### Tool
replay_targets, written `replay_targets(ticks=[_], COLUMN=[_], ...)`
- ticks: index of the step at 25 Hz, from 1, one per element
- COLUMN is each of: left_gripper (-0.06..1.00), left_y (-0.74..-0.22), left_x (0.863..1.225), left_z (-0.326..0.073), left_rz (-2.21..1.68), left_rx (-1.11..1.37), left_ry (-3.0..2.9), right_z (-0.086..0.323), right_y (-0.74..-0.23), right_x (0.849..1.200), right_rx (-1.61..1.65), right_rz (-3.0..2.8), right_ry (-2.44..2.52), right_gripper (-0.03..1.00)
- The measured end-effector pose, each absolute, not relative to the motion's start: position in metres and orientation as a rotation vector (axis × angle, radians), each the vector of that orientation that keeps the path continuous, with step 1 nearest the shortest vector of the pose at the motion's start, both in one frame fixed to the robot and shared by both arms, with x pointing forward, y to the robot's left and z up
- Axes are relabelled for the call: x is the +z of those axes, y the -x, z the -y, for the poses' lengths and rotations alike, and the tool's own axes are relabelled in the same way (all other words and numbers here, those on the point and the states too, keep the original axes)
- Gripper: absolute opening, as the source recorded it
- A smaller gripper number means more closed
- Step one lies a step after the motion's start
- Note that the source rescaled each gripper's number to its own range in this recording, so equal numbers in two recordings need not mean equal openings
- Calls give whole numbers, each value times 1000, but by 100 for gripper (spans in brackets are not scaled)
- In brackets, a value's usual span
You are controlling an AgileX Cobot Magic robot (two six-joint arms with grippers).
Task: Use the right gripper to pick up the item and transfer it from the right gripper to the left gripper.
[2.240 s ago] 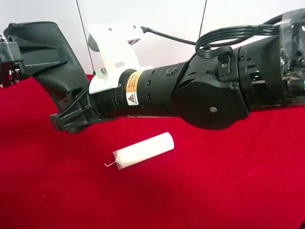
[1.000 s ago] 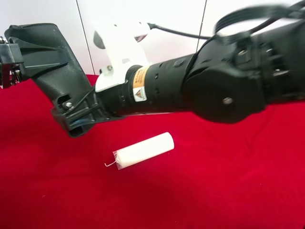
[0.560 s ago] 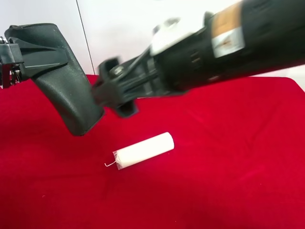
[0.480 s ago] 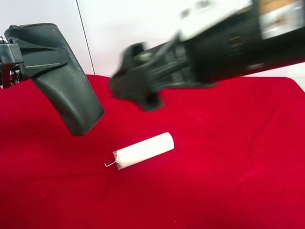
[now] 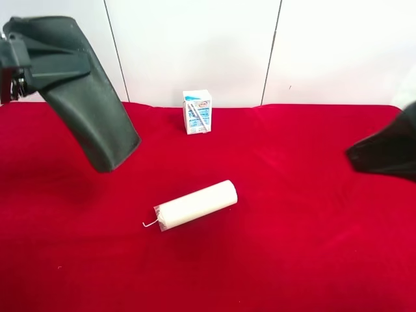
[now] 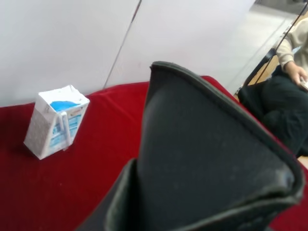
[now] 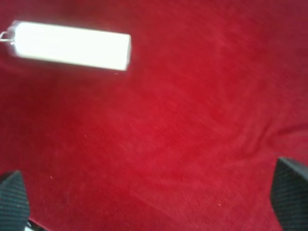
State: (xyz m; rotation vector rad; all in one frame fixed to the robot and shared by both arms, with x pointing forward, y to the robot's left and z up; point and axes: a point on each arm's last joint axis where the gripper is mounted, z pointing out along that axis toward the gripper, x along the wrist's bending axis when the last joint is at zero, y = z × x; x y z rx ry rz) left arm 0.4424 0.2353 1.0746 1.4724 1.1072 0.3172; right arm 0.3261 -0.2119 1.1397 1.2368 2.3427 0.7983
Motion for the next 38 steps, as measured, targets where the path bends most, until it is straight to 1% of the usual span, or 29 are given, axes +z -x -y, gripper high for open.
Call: replay_targets(ticks=[5,7,9,15,23,27,34,38], left_gripper=[1,1,1,1,1,0,0,0], left_y=[-463,-471,-481,-500,-515,-521,-540,-557], left_x=[1088,1089,1088,1080,1061,1050,1025,1022], left_z=[-236,-237,-239,-246,-253,-254,-256,-256], left_rz=[-1147,-1164,-1191,-1248,-1285,-1298,-1324,-1321], left_rx=[318,332,338,389,414,397,366,370], left_ry=[-1565,-1620,-1668,-1835,-2006,-2053,-2146,-2159], right_z=[238,247,257,281,295,296,294,294], right_y=[-307,-301,-294,-280,-267,-261,-258,-258], right_x=[1152,1149,1139,1091,1049,1049,1049,1049], right_rx=[968,1002,1013,988,1152,1218,1234,1233], right_rz=[-2296,-2282,-2277,-2283,-2261,-2286,-2333,-2334], right_ry=[-1258,-1256,-1255,-1253,-1198,-1120,-969,-964], right_gripper=[100,100,100,100,100,100,100,100])
